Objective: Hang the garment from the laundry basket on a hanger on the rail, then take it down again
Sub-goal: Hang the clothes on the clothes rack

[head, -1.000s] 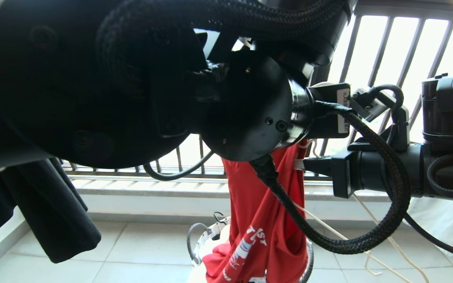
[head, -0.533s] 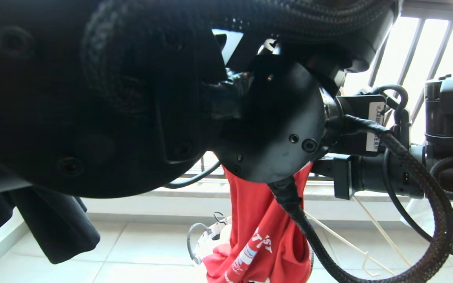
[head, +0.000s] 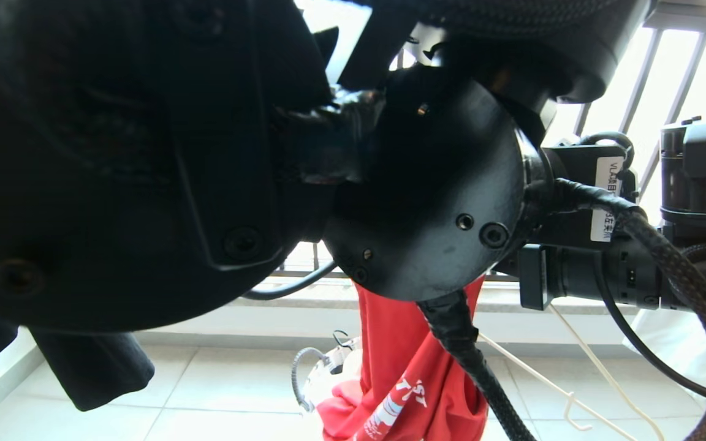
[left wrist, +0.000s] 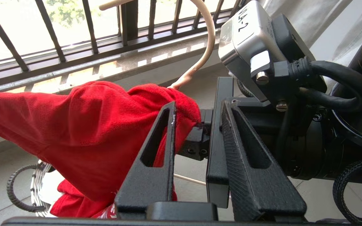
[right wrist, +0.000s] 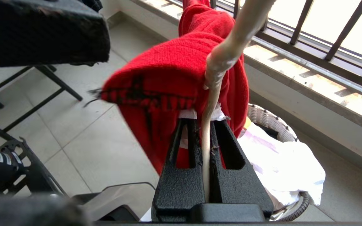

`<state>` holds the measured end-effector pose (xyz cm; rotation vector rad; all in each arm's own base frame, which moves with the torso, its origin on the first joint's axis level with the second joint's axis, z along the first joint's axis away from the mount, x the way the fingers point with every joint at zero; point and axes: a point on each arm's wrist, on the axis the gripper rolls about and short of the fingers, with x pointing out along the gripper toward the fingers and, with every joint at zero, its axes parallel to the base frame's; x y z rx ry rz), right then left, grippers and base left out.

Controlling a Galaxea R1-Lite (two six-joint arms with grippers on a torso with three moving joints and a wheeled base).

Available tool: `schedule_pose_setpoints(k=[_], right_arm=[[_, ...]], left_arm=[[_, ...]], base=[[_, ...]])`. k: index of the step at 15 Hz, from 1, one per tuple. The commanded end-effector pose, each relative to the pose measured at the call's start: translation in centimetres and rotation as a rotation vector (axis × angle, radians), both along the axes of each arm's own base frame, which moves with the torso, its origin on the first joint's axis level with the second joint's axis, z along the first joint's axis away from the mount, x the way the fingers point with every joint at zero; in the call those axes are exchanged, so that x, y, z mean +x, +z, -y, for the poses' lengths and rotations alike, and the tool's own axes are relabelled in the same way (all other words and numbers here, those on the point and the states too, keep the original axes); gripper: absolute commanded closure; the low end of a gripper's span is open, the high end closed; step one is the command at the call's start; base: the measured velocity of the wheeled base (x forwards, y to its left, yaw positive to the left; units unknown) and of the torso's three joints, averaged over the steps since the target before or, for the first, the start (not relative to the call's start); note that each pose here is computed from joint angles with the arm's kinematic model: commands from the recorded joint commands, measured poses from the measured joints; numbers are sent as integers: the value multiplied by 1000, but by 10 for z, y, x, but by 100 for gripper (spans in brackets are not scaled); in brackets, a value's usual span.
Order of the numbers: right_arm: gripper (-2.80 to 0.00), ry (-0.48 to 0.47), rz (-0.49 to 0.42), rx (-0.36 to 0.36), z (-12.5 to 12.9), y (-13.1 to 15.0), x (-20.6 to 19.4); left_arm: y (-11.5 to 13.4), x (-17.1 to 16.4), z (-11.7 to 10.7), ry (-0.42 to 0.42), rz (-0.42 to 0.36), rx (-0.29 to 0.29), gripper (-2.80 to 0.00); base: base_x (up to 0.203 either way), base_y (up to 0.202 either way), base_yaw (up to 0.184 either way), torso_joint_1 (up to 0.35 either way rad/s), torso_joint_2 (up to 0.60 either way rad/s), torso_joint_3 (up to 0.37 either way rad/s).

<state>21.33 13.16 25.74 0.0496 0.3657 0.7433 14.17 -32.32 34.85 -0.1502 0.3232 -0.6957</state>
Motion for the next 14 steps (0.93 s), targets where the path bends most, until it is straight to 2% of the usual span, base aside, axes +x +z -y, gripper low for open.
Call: schedule_pose_setpoints(k=[1,5,7,10,11,14], right_arm=[[0,2,2,2,0,1,0],[0,-2,10,7,1,3,-1],[0,-3,15,10,2,5,-2],[0,-3,15,11,2,4,-2],[0,1,14,12,2,4,-2],[0,20,14,20,2,5,-3]], left_arm=[[1,-2,-3,3,-3,3,-280],[-1,-11,-13,-8,-31,72,-280],[4,-17,-22,-6,-30,76,-280],[15,-22,-45,53,-6,64,-280],[20,-22,-56,78,5,53,0],[35,-2,-91,185,57,56,0]], base=[[0,0,0,0,0,0],[0,0,0,0,0,0],[0,0,0,0,0,0],[0,0,0,0,0,0],[0,0,0,0,0,0],[0,0,0,0,0,0]])
